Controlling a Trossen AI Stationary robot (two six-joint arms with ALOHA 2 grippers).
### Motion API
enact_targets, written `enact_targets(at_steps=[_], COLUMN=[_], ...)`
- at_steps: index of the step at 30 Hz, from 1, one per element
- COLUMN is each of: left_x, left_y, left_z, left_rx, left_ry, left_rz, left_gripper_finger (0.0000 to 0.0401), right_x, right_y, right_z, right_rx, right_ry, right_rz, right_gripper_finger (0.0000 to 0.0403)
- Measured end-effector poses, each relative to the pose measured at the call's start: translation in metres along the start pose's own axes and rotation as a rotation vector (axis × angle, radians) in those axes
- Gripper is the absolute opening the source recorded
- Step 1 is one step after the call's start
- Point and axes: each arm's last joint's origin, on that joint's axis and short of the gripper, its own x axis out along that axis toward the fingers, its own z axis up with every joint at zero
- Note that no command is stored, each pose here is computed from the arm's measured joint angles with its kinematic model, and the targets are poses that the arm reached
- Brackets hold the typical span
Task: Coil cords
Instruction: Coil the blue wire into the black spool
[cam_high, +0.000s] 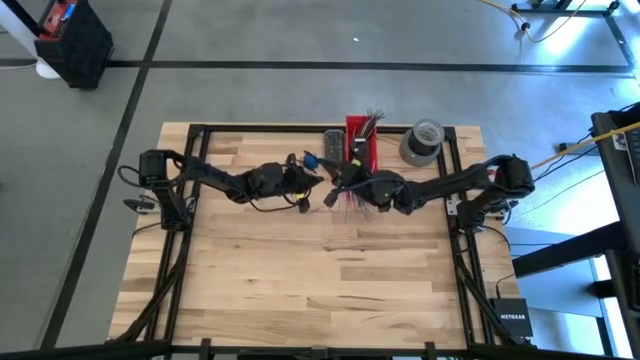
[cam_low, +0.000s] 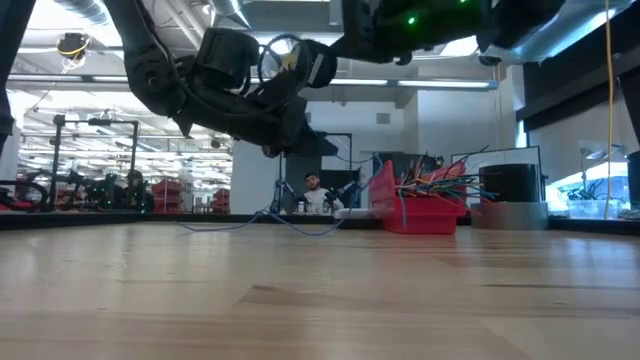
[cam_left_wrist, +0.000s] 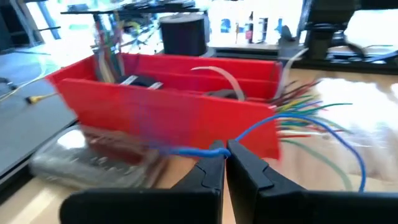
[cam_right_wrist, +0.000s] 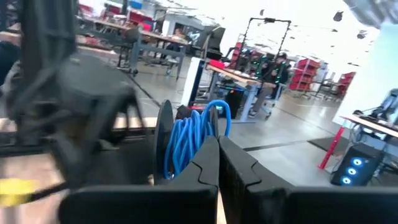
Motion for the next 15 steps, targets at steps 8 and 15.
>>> enact_targets(at_steps=[8,15], left_x=[0.003,-0.003], left_y=[-0.016,-0.025], left_z=[0.011,0.016], left_rx=[0.015,0.128], left_ry=[-0.039,0.008], left_rz=[-0.046,-0.079], left_gripper_finger=[0.0004,0.0002], right_x=[0.01,0.009], right_y=[0.0,-0.003], right_z=[-0.019,-0.02], right_rx=[-0.081,-0.199], right_ry=[0.055,0.095], right_rz=[-0.087,-0.179], right_gripper_finger=[0.0001,0.0001])
